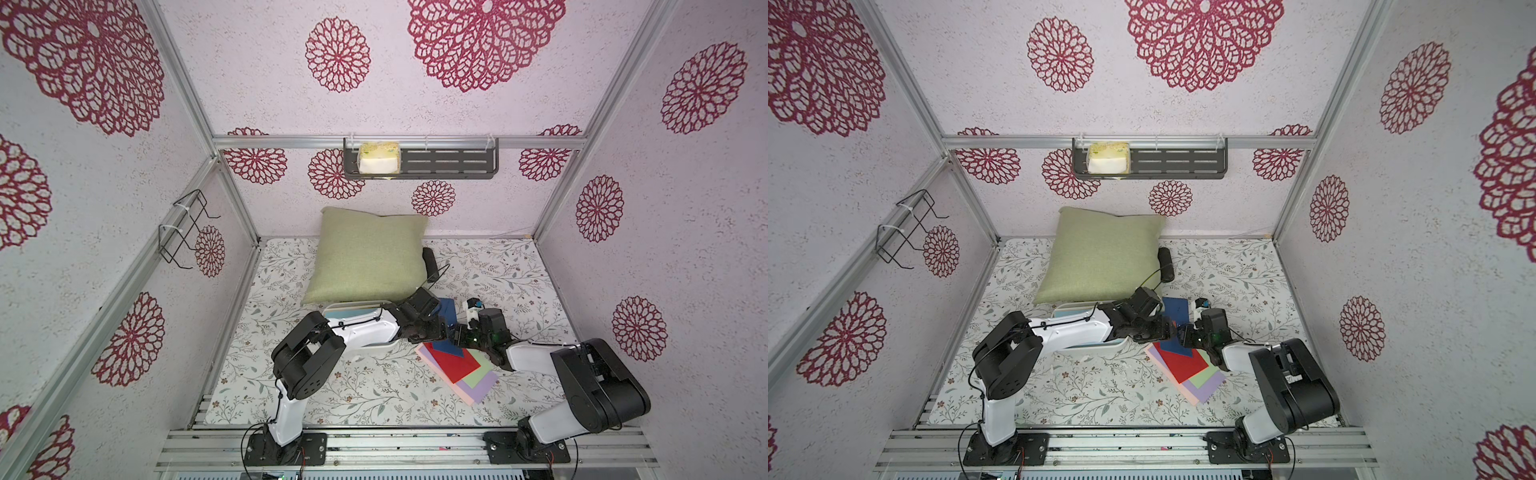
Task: Put the sealed envelopes into the storage box
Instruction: Pick up the envelope from the center of the board.
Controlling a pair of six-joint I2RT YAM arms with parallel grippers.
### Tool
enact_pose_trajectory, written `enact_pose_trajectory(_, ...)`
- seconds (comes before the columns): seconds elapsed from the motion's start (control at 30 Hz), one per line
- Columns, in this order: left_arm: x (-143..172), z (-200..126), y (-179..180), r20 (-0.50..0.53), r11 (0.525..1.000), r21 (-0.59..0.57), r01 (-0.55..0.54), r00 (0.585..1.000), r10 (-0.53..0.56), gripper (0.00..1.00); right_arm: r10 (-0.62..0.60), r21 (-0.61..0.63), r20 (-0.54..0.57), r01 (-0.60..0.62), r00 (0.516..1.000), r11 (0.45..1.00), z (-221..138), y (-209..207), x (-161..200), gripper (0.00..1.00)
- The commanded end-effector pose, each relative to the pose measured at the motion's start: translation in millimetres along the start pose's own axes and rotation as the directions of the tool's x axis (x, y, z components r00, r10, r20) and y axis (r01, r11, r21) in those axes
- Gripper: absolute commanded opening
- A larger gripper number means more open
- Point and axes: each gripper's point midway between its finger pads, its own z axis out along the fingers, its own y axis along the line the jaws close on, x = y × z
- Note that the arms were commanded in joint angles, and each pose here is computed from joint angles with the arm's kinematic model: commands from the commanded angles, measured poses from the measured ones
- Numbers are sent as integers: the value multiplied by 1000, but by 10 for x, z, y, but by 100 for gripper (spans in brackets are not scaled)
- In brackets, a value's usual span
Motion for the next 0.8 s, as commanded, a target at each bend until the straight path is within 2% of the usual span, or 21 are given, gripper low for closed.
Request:
enact_pose_trajectory(0.0, -133, -145, -409, 80, 990, 132, -44, 996, 34, 66, 45, 17, -103, -44, 994, 999, 12, -94, 321, 40)
enact_pose_trajectory(0.13, -110, -50, -368, 58, 993, 118, -21, 998, 14, 60, 50, 6, -98, -49, 994, 999, 5, -80, 302, 40)
enact_pose_trajectory(0.17, -41, 114, -197, 27, 998, 62, -7, 1000, 6, 56, 52, 8, -99, -51, 994, 999, 1, -86, 306, 40)
enact_pose_trajectory(0.2, -22, 144, -138, 19, 999, 32, -4, 1000, 3, 55, 52, 7, -98, -51, 994, 999, -2, -85, 303, 40)
enact_pose_trajectory(0.43, 63, 185, 138, -2, 996, -92, 15, 1000, -15, 47, 57, 4, -91, -57, 994, 998, -21, -89, 289, 39)
enact_pose_trajectory(0.57, 145, 263, 182, -29, 995, -90, 34, 999, -37, 46, 57, 2, -83, -57, 995, 998, -39, -84, 267, 39)
enact_pose_trajectory(0.77, 121, 281, 160, -14, 996, -66, 63, 998, -64, 41, 60, 2, -82, -60, 995, 998, -41, -92, 262, 39)
